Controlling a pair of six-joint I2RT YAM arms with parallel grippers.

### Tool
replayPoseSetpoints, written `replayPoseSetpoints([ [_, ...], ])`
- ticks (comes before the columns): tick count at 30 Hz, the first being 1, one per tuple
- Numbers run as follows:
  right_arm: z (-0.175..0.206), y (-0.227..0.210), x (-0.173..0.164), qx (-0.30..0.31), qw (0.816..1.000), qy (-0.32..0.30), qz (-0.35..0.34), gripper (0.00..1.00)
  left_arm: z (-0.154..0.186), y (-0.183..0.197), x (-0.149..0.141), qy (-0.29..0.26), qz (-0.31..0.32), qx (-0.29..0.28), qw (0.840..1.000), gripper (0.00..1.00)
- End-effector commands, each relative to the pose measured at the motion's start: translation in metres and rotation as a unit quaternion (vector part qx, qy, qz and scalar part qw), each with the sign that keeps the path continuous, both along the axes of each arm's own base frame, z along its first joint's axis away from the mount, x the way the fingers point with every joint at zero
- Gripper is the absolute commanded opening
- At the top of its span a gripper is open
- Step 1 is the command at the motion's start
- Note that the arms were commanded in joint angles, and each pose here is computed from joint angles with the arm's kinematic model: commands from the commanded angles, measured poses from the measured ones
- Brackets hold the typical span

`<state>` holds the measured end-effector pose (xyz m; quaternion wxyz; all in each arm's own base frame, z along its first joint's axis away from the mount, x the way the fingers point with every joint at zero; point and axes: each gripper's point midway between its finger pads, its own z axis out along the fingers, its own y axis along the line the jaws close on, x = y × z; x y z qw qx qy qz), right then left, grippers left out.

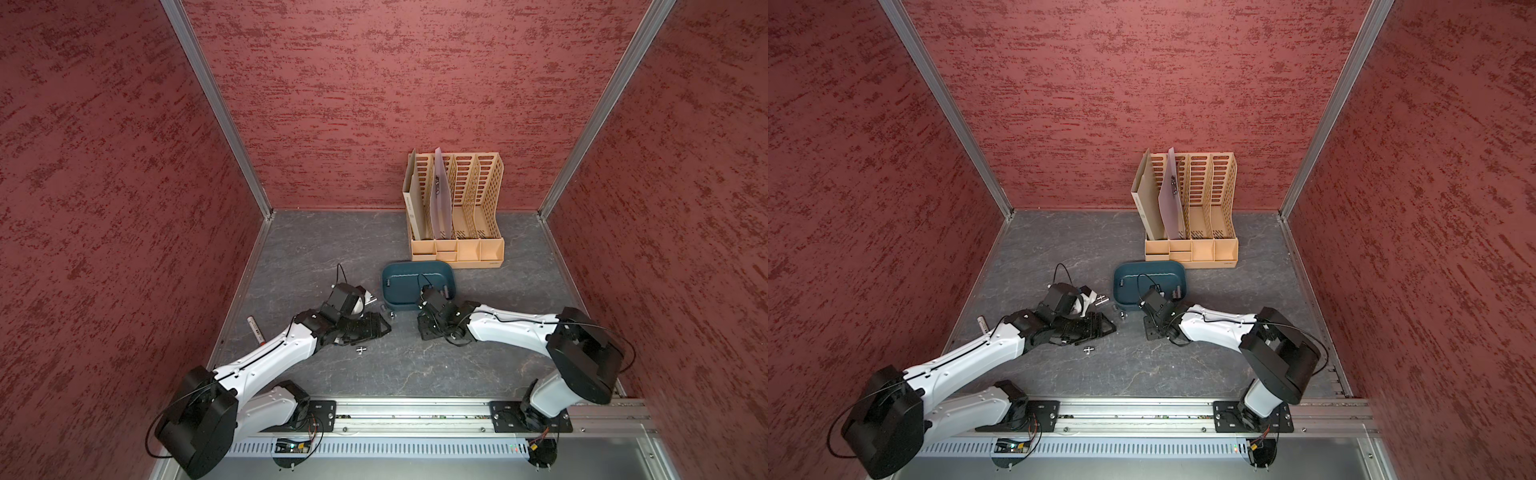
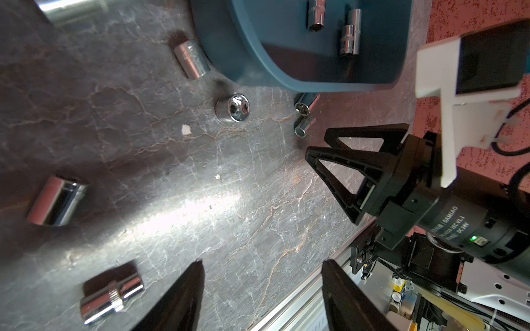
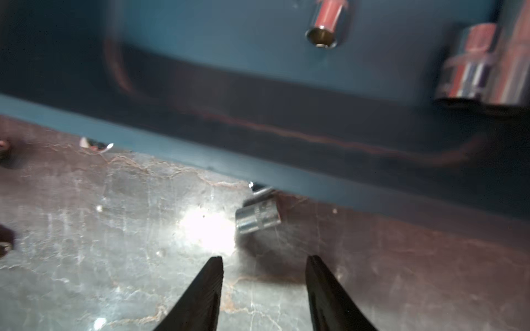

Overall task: Put the socket on the desktop into the storage box
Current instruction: Pick up the socket head at the center of the board.

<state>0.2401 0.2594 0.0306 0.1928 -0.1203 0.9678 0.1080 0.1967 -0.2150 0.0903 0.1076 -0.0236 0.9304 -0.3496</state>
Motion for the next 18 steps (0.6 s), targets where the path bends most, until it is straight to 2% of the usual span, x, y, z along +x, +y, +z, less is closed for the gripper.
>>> replayPoseSetpoints([
  [1, 0.006, 0.009, 0.014, -0.003, 0.999, -0.032, 0.008, 0.52, 0.002, 0.001, 0.002, -0.009, 0.007, -0.003, 1.0, 0.68],
  [13, -0.006, 0.014, 0.025, -0.037, 0.998, -0.035, 0.031, 0.51, -0.005, 0.003, 0.002, -0.001, 0.013, 0.002, 1.0, 0.67],
  [18, -0.012, 0.017, 0.024, -0.041, 0.998, -0.028, 0.038, 0.45, -0.005, 0.003, 0.002, -0.001, 0.015, 0.003, 1.0, 0.67],
])
